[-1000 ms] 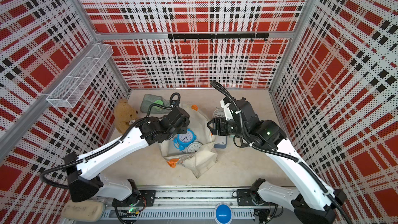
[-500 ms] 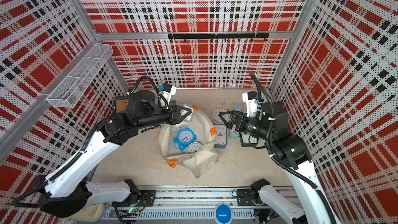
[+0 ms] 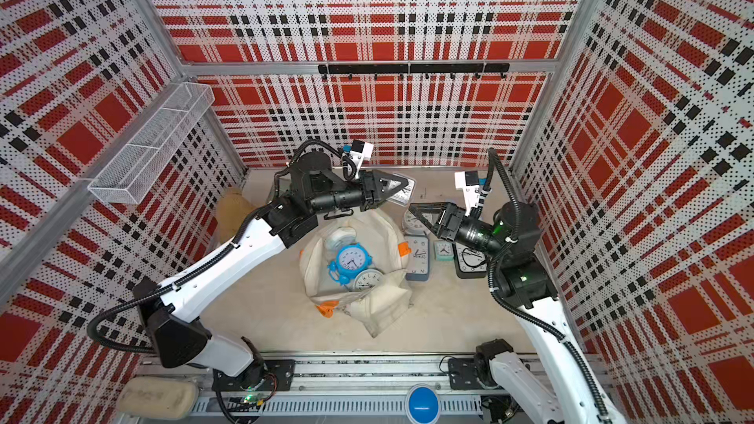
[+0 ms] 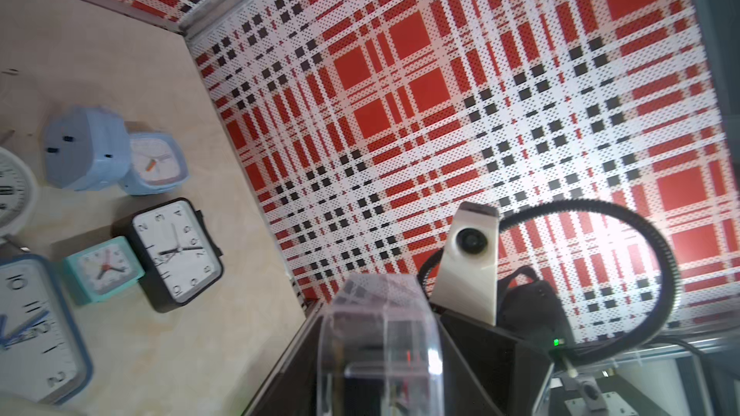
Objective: Take the alarm clock out of the canvas bag
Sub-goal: Place the alarm at the center of the board.
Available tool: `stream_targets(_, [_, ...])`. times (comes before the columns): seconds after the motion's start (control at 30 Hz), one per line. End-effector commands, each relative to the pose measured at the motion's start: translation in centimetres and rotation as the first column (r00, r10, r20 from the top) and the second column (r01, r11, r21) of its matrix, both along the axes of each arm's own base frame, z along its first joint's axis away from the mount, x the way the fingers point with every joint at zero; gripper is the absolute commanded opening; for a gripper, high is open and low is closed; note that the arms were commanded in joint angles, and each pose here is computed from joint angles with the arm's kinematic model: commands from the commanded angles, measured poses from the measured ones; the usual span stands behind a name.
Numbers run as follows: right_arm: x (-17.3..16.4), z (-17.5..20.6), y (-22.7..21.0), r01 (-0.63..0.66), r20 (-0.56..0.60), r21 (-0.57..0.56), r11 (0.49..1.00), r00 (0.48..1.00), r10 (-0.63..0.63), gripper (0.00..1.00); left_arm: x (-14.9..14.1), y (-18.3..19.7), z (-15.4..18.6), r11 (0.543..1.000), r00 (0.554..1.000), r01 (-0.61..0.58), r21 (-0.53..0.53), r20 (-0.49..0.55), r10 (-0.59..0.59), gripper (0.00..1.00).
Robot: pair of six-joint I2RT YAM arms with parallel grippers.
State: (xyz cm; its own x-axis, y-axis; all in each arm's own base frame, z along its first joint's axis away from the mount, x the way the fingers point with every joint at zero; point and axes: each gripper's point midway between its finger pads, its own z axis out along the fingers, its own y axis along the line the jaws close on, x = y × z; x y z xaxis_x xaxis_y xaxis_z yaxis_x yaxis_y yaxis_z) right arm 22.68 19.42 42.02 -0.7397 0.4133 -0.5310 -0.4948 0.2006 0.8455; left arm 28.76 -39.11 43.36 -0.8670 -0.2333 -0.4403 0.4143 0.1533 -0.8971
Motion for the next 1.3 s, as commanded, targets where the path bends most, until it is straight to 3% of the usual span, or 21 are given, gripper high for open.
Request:
stream_targets(0.0, [-0.4,2.5,0.0,-0.027,0.089,0.091,0.996,0.996,0.019,0.72,-1.4,-0.7,4.3,0.988,0.998,0.061,-0.145,0.01,-0.06,0.39])
stream_targets(0.57, [1.5,2.9,-0.6,0.039,0.052,0.179,0.983,0.997,-0.049,0.52,-1.8,-2.4,3.5,0.98,0.995,0.1,-0.17,-0.007,-0.102,0.4])
stream_targets(0.93, [2.5,1.6,-0.8,0.084,-0.024,0.172,0.982,0.996,-0.081,0.38,-2.7,-3.0,3.7,0.98,0.991,0.127,-0.155,0.065,-0.118,0.4])
stream_targets(1.0, [2.6,1.3,-0.8,0.09,-0.034,0.169,0.981,0.996,-0.085,0.36,-2.8,-3.1,3.6,0.98,0.99,0.129,-0.151,0.072,-0.12,0.41])
stream_targets(1.2, [2.7,0.9,-0.9,0.107,-0.055,0.153,0.983,0.994,-0.099,0.3,-2.6,-2.7,3.5,0.984,0.991,0.105,-0.142,0.095,-0.092,0.61])
stream_targets(1.27, [2.7,0.6,-1.0,0.112,-0.063,0.141,0.984,0.993,-0.104,0.29,-2.4,-2.3,3.4,0.987,0.992,0.087,-0.136,0.1,-0.074,0.62])
